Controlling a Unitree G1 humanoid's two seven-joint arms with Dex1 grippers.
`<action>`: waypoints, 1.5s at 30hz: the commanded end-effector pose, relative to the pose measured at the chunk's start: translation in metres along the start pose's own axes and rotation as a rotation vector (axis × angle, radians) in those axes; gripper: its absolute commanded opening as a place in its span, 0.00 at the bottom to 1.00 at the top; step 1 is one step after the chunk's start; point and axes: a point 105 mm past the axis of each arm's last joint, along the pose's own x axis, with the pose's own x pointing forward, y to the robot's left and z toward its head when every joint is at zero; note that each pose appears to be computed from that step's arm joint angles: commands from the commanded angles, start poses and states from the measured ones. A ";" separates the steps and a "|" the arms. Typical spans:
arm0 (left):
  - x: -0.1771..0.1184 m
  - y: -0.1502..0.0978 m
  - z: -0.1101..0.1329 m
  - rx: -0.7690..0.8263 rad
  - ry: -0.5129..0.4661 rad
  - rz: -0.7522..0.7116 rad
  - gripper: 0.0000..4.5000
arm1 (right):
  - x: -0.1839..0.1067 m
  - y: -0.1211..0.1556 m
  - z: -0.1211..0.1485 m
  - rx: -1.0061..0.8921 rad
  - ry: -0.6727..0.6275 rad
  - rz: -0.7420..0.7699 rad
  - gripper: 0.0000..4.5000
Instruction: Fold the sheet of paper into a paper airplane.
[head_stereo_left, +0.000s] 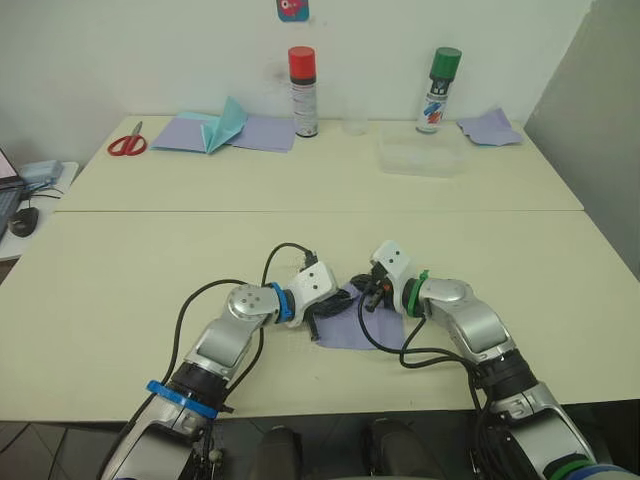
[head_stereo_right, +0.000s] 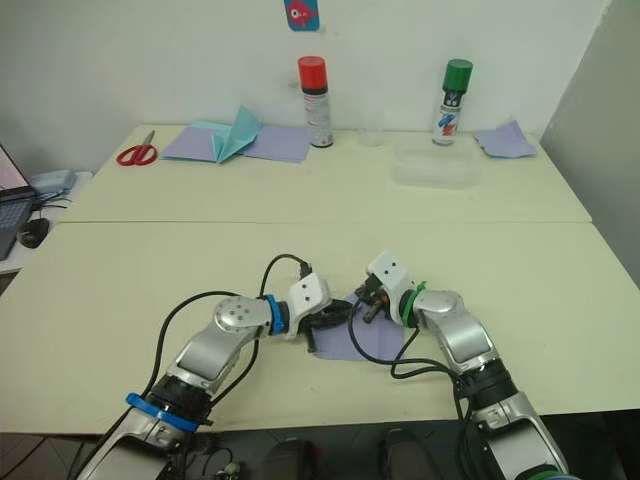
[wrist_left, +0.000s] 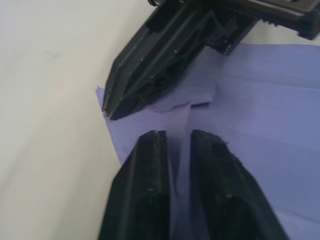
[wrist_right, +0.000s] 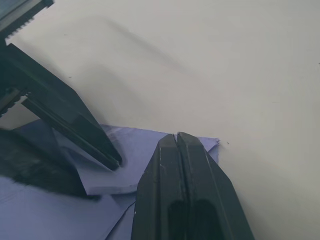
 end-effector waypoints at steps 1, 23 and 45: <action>-0.016 -0.002 0.014 -0.007 -0.049 -0.004 0.52 | 0.002 0.007 -0.017 0.021 0.057 0.013 0.00; -0.021 0.021 0.012 -0.246 -0.114 0.166 0.01 | 0.002 0.012 -0.014 -0.001 0.050 0.040 0.00; -0.001 0.005 -0.029 -0.155 0.086 0.105 0.00 | 0.006 0.030 0.001 -0.001 -0.011 0.087 0.00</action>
